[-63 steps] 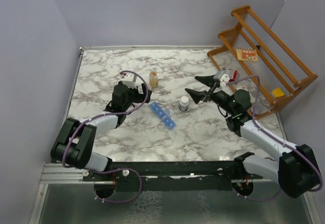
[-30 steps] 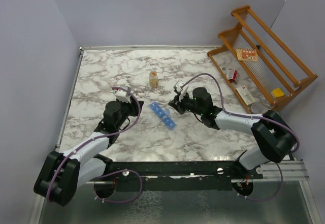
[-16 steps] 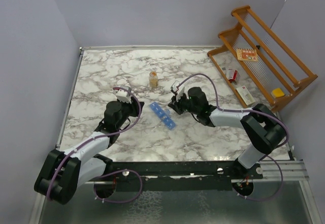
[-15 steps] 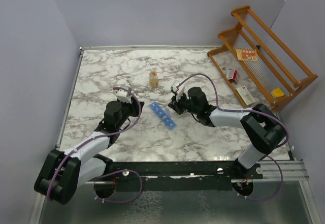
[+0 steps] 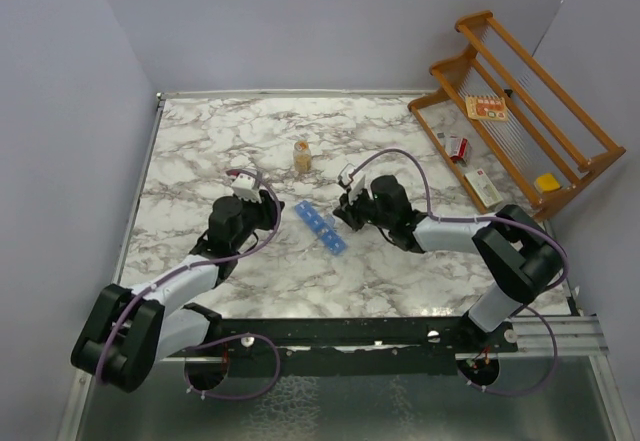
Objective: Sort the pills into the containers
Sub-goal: Pick up the pill container at the center of the board.
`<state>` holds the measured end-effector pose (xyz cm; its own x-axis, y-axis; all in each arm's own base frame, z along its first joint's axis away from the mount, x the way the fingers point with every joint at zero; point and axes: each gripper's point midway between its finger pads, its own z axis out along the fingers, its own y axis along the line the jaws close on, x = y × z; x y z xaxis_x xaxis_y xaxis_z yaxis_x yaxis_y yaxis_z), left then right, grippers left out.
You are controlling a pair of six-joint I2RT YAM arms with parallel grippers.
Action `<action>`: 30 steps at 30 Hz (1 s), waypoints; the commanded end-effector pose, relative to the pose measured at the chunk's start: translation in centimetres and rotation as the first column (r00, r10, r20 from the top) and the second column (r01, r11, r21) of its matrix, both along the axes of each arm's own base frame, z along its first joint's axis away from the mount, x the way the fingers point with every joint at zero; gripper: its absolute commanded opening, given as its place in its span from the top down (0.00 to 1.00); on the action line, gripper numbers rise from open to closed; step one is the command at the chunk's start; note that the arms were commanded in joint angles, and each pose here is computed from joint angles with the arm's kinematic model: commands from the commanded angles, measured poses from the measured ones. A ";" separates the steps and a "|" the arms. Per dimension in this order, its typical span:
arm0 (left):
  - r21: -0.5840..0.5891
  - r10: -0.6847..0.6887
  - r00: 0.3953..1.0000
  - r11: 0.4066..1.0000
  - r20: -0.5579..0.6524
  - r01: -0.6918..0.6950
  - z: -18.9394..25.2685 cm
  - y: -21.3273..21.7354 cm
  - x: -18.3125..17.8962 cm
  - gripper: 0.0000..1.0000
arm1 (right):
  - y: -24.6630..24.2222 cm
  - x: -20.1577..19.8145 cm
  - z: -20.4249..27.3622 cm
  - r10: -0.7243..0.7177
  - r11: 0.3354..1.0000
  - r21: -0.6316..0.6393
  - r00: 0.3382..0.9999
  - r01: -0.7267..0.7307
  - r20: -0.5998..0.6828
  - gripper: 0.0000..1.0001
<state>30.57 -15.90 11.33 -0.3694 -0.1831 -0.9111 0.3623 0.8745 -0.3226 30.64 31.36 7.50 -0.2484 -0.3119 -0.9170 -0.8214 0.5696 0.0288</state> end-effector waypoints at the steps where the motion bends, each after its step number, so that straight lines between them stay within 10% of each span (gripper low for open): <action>1: 0.009 -0.086 0.996 0.996 0.010 0.086 0.5 -1.8 0.4 0.68 | 0.3 -0.7 0.5 0.021 0.999 0.028 1.000 -0.021 0.005 0.99; 30: 0.009 -0.262 0.959 0.964 -0.110 0.265 -3.4 -8.3 0.7 0.77 | 2.8 -3.1 1.2 0.137 0.988 0.064 0.990 -0.138 0.015 0.99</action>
<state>30.94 -22.52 6.72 -0.5104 -0.0314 -0.8594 0.5028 0.7998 -0.3279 27.61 33.18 7.94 -0.2251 -0.3023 -0.9263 -0.8792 0.4728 0.0594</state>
